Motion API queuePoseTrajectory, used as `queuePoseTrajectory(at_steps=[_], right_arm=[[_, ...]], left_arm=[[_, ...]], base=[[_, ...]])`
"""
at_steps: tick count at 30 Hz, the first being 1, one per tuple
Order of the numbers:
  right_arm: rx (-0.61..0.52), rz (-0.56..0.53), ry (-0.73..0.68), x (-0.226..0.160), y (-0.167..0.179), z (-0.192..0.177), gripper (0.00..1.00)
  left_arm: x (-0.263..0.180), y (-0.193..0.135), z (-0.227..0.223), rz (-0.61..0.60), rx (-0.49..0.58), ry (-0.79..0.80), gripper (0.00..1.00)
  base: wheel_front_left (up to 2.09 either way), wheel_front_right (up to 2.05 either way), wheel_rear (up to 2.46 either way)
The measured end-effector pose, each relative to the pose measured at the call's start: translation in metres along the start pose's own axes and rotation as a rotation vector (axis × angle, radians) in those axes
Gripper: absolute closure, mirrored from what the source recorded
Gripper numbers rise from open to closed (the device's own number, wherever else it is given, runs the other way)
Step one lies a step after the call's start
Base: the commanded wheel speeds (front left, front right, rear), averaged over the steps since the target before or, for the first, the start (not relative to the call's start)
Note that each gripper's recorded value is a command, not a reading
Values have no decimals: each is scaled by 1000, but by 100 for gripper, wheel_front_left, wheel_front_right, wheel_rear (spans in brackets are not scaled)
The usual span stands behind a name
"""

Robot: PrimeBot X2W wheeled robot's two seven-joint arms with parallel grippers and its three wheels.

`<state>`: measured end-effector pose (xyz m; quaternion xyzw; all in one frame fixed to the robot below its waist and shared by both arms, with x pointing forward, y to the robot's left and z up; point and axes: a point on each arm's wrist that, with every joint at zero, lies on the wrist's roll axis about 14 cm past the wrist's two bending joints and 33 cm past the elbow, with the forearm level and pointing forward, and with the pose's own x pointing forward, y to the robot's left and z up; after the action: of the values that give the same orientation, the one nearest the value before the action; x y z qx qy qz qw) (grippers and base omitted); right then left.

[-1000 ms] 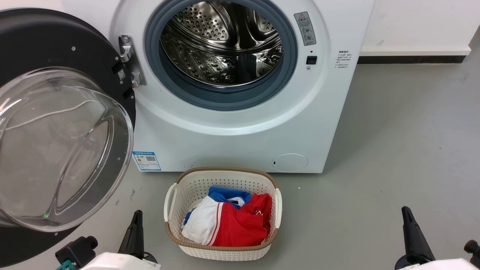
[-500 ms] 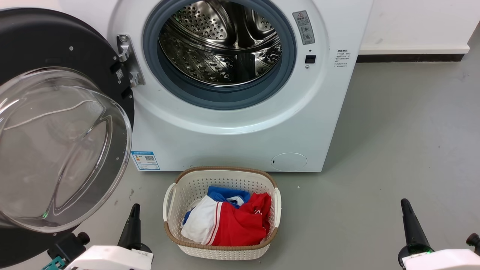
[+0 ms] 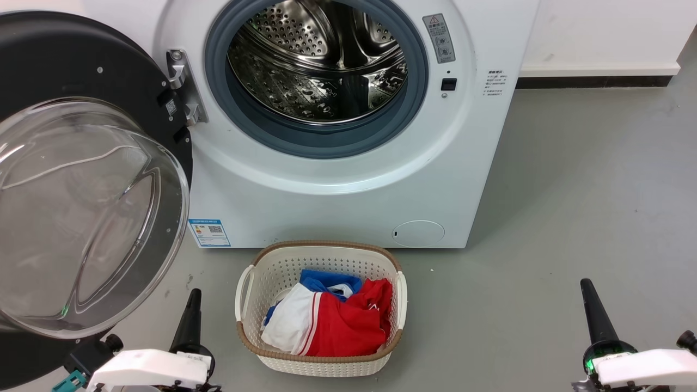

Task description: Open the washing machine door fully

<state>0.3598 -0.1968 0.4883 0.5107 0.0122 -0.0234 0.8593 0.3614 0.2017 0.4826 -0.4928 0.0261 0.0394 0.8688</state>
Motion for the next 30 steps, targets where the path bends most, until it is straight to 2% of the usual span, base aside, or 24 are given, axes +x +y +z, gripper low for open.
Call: queuePoseTrajectory(at_steps=[30], right_arm=[[282, 13, 11, 15, 7, 5, 100]], left_arm=[[14, -11, 5, -37, -307, 10, 100]], base=[[0, 0, 0]])
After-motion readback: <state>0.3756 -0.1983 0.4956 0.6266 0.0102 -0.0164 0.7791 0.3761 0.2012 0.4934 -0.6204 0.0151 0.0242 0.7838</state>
